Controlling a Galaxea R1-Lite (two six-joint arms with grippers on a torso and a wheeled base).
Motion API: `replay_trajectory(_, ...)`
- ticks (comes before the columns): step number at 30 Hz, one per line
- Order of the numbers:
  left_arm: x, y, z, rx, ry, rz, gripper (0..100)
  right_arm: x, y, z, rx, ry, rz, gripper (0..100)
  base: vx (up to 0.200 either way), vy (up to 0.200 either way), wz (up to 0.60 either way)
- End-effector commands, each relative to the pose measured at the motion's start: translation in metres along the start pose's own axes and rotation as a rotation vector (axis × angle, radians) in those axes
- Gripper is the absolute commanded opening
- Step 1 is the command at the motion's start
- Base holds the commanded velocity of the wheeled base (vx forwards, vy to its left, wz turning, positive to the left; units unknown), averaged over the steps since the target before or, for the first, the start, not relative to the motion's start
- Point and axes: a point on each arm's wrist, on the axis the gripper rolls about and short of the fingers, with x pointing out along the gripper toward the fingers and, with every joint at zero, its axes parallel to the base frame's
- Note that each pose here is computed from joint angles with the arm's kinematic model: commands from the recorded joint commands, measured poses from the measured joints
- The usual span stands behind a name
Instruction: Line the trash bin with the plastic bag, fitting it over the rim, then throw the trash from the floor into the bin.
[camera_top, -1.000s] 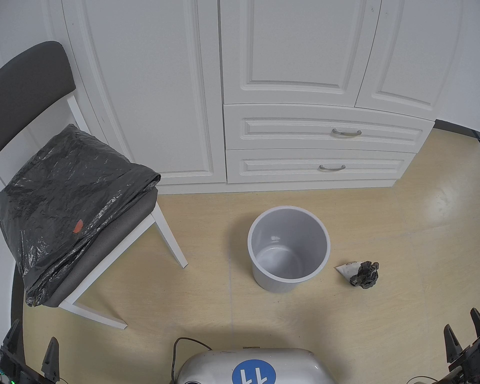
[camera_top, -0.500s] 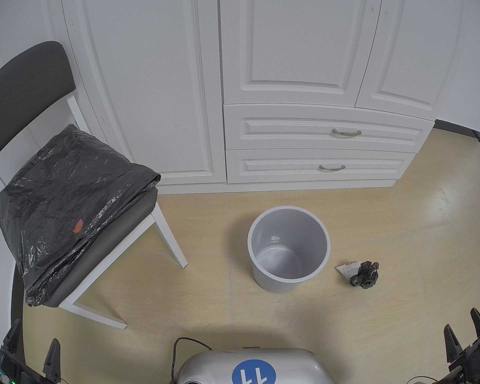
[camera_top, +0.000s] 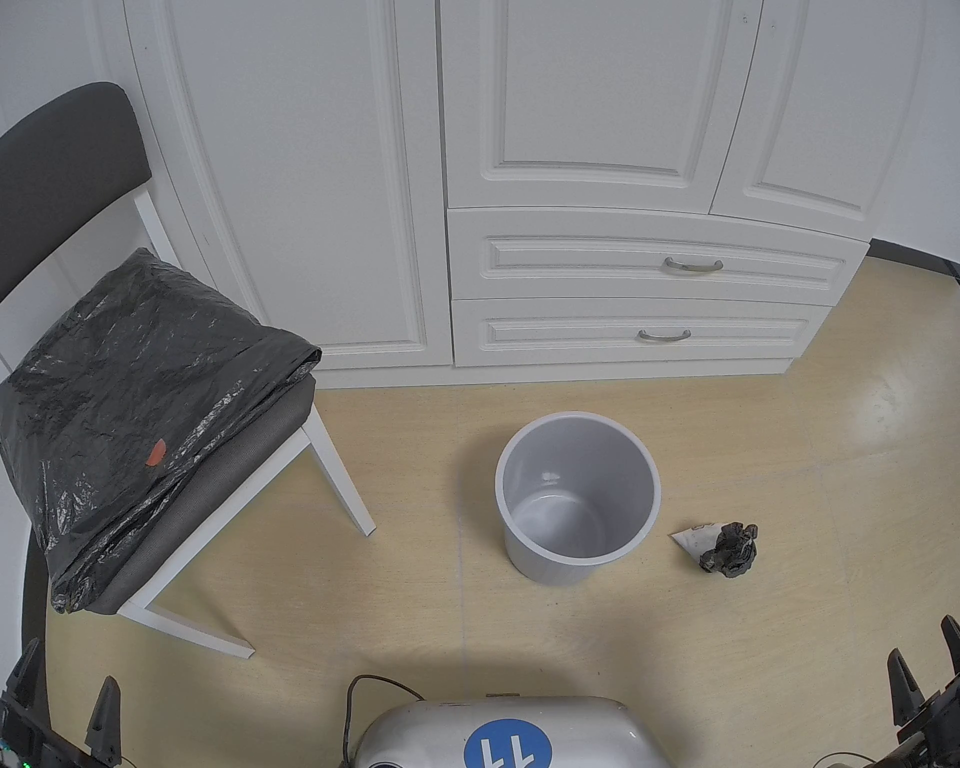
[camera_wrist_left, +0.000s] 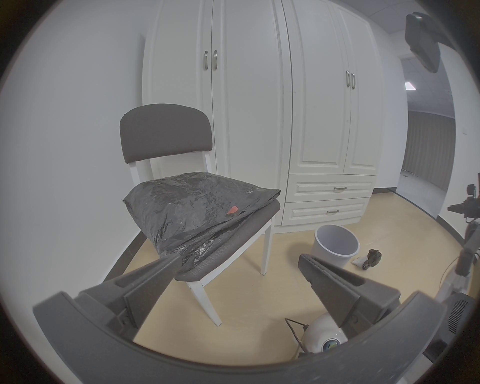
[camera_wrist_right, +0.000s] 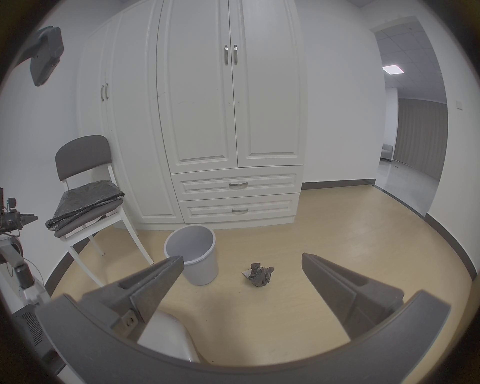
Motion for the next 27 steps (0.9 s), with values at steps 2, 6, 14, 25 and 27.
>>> replay_trajectory(2, 0.000, 0.000, -0.005, 0.005, 0.001, 0.000, 100, 0.000, 0.000, -0.005, -0.003, 0.001, -0.005, 100, 0.000, 0.000, 0.00)
replay_trajectory(6, 0.000, 0.000, -0.005, 0.028, -0.002, -0.017, 100, 0.000, 0.000, -0.005, -0.058, 0.005, 0.010, 100, 0.000, 0.000, 0.00)
replay_trajectory(14, 0.000, -0.001, -0.004, 0.014, -0.007, -0.021, 100, 0.000, 0.001, -0.005, -0.055, 0.002, 0.030, 100, 0.000, 0.000, 0.00)
replay_trajectory(25, -0.030, 0.001, 0.108, -0.013, -0.301, -0.047, 100, -0.013, 0.003, 0.045, -0.012, -0.272, 0.088, 100, 0.000, 0.000, 0.00)
replay_trajectory(27, -0.032, 0.003, 0.128, -0.025, -0.264, -0.019, 100, -0.016, 0.005, 0.061, 0.034, -0.289, 0.159, 100, 0.000, 0.000, 0.00)
